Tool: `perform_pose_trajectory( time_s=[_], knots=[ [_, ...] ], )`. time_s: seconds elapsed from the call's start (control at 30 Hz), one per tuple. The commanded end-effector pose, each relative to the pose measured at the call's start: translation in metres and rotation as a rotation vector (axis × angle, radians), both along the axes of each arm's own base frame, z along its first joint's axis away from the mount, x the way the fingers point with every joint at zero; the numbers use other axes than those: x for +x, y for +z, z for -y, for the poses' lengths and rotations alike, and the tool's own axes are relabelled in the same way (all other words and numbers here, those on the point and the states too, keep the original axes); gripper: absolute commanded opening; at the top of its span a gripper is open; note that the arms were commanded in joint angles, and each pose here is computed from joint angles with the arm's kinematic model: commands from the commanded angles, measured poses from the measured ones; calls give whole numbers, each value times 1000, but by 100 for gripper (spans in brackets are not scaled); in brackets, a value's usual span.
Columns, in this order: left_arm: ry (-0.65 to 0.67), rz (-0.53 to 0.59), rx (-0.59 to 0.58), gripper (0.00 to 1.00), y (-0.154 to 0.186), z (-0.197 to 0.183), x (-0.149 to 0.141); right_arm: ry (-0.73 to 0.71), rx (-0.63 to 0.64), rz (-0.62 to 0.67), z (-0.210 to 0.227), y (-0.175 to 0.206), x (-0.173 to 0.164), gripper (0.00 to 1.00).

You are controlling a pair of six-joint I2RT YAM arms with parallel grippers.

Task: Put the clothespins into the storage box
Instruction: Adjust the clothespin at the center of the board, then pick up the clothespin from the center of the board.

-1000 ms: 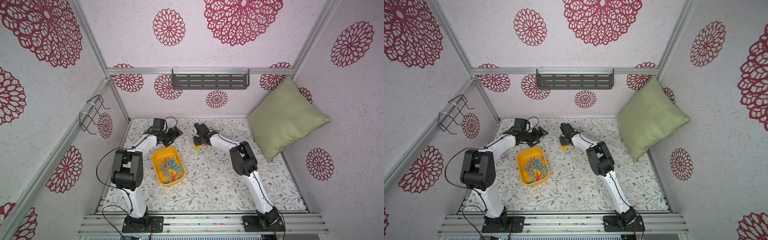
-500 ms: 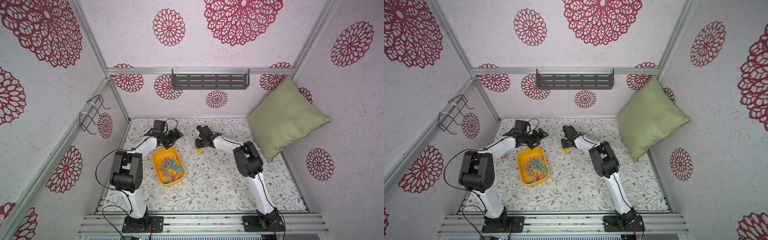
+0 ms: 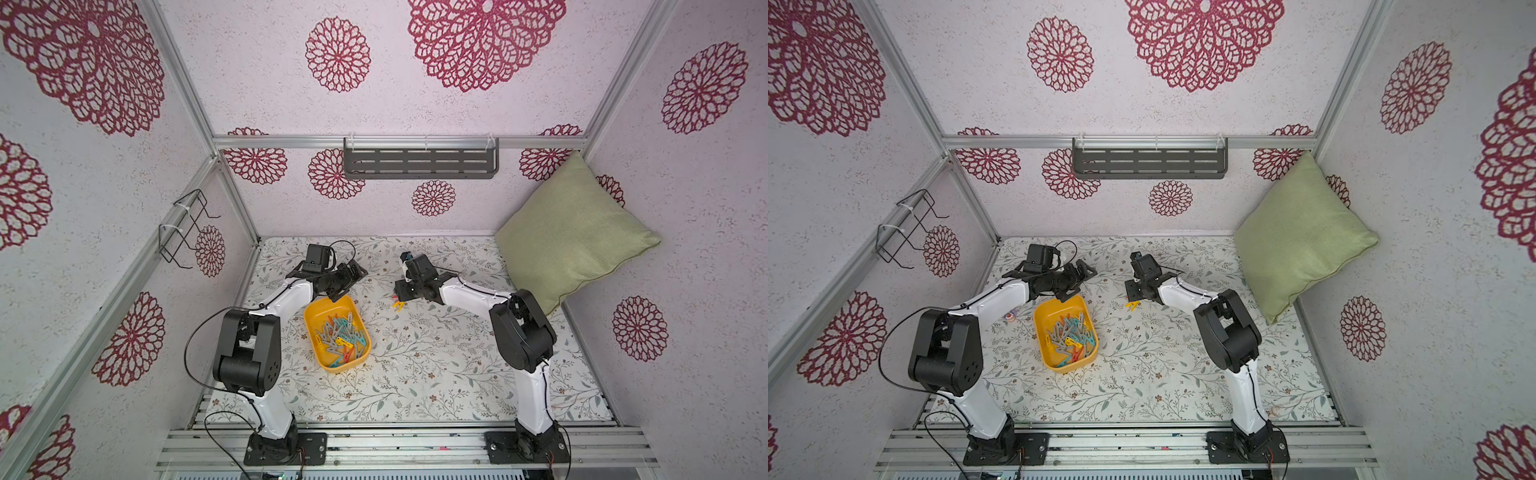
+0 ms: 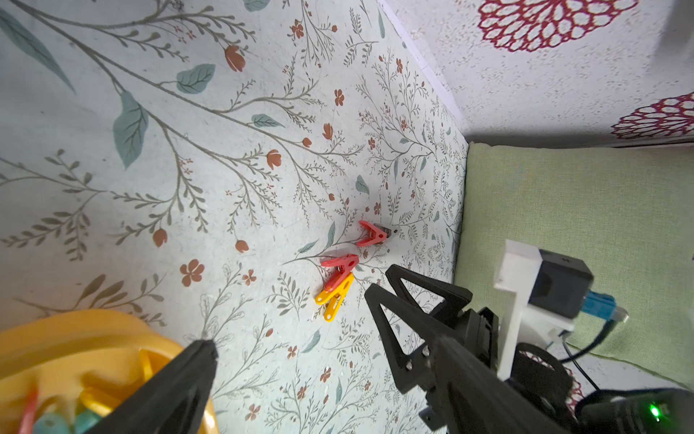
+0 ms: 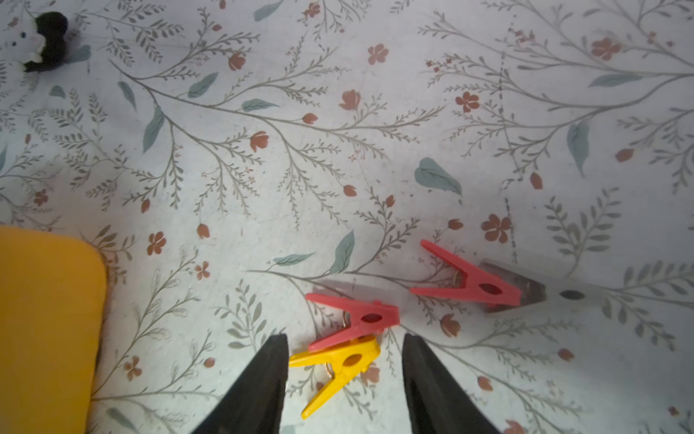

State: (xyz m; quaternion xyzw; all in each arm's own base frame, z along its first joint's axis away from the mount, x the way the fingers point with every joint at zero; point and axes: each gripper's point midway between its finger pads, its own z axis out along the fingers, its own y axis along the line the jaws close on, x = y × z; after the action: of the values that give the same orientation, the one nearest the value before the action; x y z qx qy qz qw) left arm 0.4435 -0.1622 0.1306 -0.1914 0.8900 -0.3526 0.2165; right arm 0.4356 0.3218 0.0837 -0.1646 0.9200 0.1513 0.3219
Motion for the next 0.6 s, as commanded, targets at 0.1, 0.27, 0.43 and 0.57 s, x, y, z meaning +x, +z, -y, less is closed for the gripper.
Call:
perform_pose_trajectory(
  time_s=[0.1,0.27,0.43,0.57],
  knots=[
    [1,63,-11,97,20,2,-7,-30,-10,10,-2,0,-25,54],
    [0,68,-11,97,21,1,-11,-35,-20,-13,-2,-14,-34,53],
    [1,68,-10,97,21,0,-12,-51,-50,-21,1,-25,-33,53],
    [2,66,-12,97,20,1,-12,-67,-67,-22,3,-33,-28,53]
  ],
)
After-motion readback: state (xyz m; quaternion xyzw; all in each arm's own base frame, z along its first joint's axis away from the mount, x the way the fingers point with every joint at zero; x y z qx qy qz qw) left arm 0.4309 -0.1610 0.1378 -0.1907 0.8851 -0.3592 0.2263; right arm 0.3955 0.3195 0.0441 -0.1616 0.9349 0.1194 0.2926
